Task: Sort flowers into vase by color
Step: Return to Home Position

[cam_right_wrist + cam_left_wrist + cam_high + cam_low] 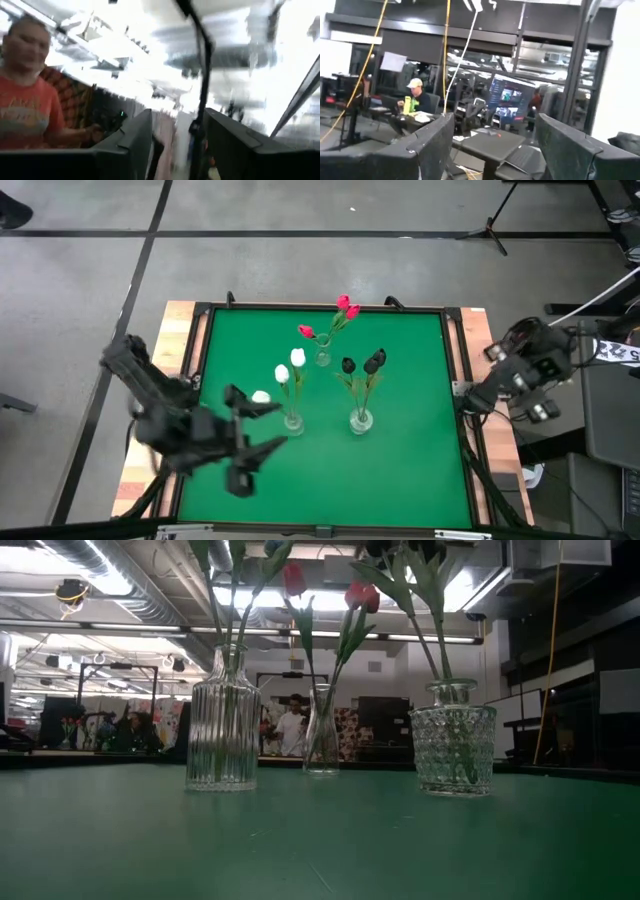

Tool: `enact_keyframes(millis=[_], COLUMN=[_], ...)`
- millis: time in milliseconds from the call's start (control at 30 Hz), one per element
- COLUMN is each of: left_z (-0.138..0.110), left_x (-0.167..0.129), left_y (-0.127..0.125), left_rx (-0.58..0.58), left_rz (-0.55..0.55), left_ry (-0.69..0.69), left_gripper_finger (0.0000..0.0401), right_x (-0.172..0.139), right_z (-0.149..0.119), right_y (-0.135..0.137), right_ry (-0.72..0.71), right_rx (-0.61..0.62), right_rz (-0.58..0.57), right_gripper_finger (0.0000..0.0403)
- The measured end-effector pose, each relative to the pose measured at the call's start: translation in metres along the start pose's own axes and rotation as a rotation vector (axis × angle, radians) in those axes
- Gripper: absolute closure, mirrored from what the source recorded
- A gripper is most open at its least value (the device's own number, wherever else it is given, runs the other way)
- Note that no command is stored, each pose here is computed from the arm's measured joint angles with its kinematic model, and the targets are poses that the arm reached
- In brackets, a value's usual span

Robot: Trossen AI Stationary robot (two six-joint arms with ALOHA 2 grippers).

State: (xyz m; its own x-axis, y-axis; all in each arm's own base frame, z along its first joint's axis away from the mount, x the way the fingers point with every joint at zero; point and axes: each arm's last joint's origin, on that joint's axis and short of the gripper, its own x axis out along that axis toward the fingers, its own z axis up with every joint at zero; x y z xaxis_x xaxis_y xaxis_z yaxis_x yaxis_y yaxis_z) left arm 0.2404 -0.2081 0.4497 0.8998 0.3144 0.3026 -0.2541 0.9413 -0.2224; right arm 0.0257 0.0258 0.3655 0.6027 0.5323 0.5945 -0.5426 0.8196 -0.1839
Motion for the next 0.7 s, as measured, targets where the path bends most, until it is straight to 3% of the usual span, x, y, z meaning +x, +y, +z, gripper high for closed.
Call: enact_keyframes(millis=[100, 233, 333, 533, 700], left_z=[0.031, 0.061, 0.074, 0.083, 0.071], left_x=[-0.014, -0.029, -0.034, -0.049, -0.077], left_y=[0.017, 0.046, 0.069, 0.113, 0.153], left_rx=[-0.014, -0.056, -0.136, -0.175, -0.213], left_rz=[-0.078, -0.372, -0.5, -0.531, -0.532], left_ry=[0.02, 0.083, 0.146, 0.203, 0.176], left_gripper_finger=[0.0128, 0.0128, 0.0128, 0.0128, 0.0128], right_x=[-0.016, -0.032, -0.038, -0.039, -0.041], right_z=[0.011, 0.018, 0.021, 0.027, 0.032], right_y=[-0.006, -0.011, -0.013, -0.016, -0.018], right_ry=[-0.074, -0.111, -0.124, -0.111, -0.108], right_rx=[-0.04, -0.101, -0.126, -0.187, -0.229], right_rz=[-0.028, -0.046, -0.069, -0.09, -0.091], right_gripper_finger=[0.0226, 0.0226, 0.0226, 0.0226, 0.0226])
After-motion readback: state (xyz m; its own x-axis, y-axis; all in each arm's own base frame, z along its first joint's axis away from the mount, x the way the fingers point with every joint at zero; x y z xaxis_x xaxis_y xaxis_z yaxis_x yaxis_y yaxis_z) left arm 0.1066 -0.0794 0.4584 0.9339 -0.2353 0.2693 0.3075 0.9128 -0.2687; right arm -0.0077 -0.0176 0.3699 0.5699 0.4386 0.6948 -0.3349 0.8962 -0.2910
